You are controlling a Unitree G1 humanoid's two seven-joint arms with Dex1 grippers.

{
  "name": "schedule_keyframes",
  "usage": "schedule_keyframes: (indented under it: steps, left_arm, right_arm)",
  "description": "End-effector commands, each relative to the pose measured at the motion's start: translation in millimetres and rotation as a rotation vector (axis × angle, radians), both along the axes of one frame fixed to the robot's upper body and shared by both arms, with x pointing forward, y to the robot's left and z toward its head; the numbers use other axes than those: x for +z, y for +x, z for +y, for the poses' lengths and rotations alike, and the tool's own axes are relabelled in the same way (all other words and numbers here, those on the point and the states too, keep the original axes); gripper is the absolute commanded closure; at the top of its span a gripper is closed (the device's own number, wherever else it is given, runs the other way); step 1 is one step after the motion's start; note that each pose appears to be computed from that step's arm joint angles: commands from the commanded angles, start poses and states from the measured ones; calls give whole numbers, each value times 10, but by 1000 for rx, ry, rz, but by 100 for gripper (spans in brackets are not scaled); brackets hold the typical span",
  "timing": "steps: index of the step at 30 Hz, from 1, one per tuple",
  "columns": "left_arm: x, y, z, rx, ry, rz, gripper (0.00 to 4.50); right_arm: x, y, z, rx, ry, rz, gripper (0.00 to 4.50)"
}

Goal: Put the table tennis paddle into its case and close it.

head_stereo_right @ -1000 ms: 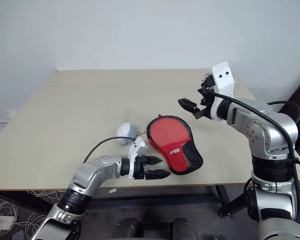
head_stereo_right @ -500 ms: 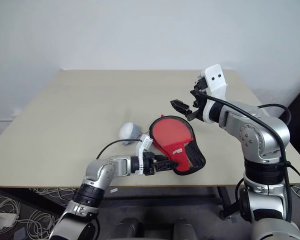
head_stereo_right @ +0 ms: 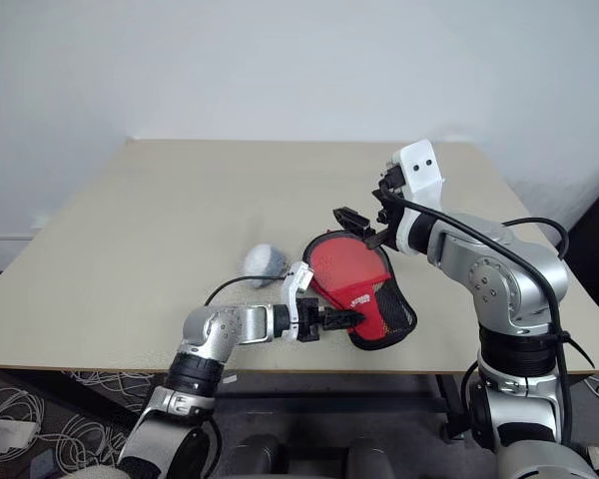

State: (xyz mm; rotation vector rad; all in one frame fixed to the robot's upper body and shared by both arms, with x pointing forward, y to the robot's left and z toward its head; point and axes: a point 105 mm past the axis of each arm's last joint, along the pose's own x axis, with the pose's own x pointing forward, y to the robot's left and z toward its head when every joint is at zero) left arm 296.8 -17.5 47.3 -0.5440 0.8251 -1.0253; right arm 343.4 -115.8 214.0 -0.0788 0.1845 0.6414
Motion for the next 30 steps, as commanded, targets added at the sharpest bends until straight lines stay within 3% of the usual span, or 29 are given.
schedule_keyframes:
  steps: [1,6,8,10,19,24,30]
  left_arm:
    - [-380,-22,180,61,171,127,1]
    - [-395,-38,236,65,189,170,1]
    - [-418,-33,292,93,204,203,38]
    - [-439,-37,344,111,222,230,93]
    - [-484,-147,600,105,346,283,433]
    - [-438,-164,656,85,355,248,443]
    - [-184,-214,586,65,275,243,443]
  right_arm:
    - [168,-31,18,5,13,-65,0]
    - [171,-29,23,5,12,-64,0]
    - [173,-28,29,6,14,-63,0]
    - [174,-29,46,11,17,-61,0]
    - [199,-49,200,53,45,-55,0]
    - [214,-46,227,58,50,-54,0]
    - [209,-45,248,63,51,-49,0]
